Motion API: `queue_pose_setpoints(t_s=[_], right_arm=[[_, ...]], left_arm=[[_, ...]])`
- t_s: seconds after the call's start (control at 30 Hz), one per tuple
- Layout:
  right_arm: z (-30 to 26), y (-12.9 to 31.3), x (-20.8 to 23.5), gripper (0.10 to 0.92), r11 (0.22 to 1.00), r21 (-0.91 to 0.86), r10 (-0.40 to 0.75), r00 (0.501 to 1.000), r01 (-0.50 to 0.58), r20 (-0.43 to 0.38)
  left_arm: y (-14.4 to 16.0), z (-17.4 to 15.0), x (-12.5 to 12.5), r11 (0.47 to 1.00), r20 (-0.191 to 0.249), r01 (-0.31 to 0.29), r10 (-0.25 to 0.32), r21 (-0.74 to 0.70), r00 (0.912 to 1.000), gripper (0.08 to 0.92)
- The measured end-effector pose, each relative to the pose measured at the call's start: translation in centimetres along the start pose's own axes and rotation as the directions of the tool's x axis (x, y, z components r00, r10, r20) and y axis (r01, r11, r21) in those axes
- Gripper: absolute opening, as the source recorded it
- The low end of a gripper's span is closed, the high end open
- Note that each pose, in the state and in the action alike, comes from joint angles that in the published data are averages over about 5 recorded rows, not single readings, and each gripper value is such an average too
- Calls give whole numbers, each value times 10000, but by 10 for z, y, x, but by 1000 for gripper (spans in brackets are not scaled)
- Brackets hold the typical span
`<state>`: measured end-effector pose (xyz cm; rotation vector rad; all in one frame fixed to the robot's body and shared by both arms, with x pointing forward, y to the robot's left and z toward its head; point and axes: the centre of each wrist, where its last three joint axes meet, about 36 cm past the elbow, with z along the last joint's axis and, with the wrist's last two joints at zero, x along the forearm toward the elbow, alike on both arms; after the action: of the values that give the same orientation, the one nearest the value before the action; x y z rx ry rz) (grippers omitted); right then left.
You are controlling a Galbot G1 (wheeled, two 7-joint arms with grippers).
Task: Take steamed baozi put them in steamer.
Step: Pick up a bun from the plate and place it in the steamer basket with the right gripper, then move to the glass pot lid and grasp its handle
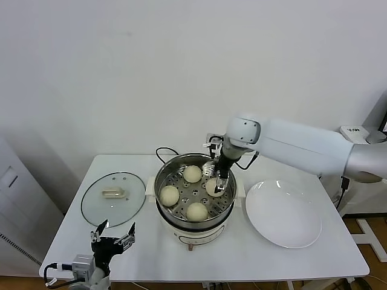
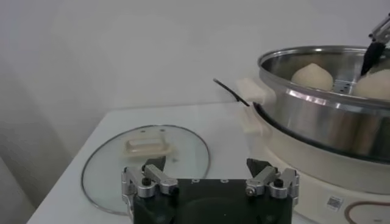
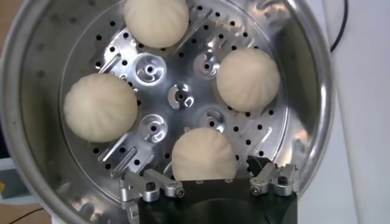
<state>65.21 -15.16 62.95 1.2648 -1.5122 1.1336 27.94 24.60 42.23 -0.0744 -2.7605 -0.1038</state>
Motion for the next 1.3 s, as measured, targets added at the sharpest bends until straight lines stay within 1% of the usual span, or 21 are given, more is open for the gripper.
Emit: queue_pose_setpoints(t_s=[0.1, 0.2, 0.3, 0.37, 0.47, 0.57, 0.67, 0.77, 0.83, 0.9, 1.0, 1.07, 1.17, 1.3], right_arm=[[10, 0, 21, 823, 9996, -19, 268, 9963, -268, 814], [24, 0, 43, 823, 9967, -179, 809, 9802, -789, 1810], [46, 4, 61, 823, 9883, -539, 1519, 9465, -1424, 2848], [63, 8, 70, 823, 9789, -889, 2035, 9135, -1838, 3522], [88, 16, 76, 823, 9593, -1489, 2818, 8469, -2399, 4510], [109, 25, 73, 823, 9361, -2170, 3512, 7649, -2767, 5399], [128, 37, 57, 823, 9138, -2888, 4058, 6747, -2856, 6166], [146, 49, 38, 823, 8814, -3778, 4718, 5663, -2836, 6758], [162, 58, 24, 823, 8477, -4512, 5299, 4827, -2789, 6972], [178, 67, 8, 823, 8044, -5300, 5938, 3946, -2684, 7013], [198, 85, -20, 823, 7304, -6410, 6828, 2720, -2357, 6781], [208, 99, -43, 823, 6817, -7038, 7314, 2092, -1999, 6491], [219, 123, -79, 823, 6091, -7820, 7922, 1492, -1323, 5918], [232, 156, -116, 823, 5174, -8541, 8531, 1100, -528, 5100]], left_arm=[[1, 0, -2, 9995, 77, 294, -295, 113, 9995, 823], [3, -1, -2, 9979, 186, 590, -596, 280, 9980, 823], [5, -3, -3, 9949, 402, 862, -884, 528, 9953, 823], [6, -4, -5, 9918, 614, 1061, -1105, 711, 9920, 823], [7, -6, -10, 9869, 968, 1296, -1388, 959, 9856, 823], [8, -8, -12, 9841, 1206, 1371, -1505, 1127, 9812, 823], [9, -9, -14, 9849, 1342, 1320, -1467, 1120, 9800, 823], [9, -9, -17, 9881, 1491, 1274, -1392, 861, 9790, 823], [11, -10, -20, 9900, 1582, 1288, -1365, 579, 9779, 823], [13, -11, -24, 9904, 1680, 1353, -1379, 268, 9761, 823], [18, -13, -29, 9884, 1835, 1505, -1445, -193, 9723, 823], [21, -13, -31, 9856, 1911, 1619, -1499, -492, 9701, 823], [27, -14, -35, 9784, 2005, 1850, -1637, -922, 9659, 823], [35, -13, -40, 9612, 2124, 2320, -1980, -1491, 9569, 823]])
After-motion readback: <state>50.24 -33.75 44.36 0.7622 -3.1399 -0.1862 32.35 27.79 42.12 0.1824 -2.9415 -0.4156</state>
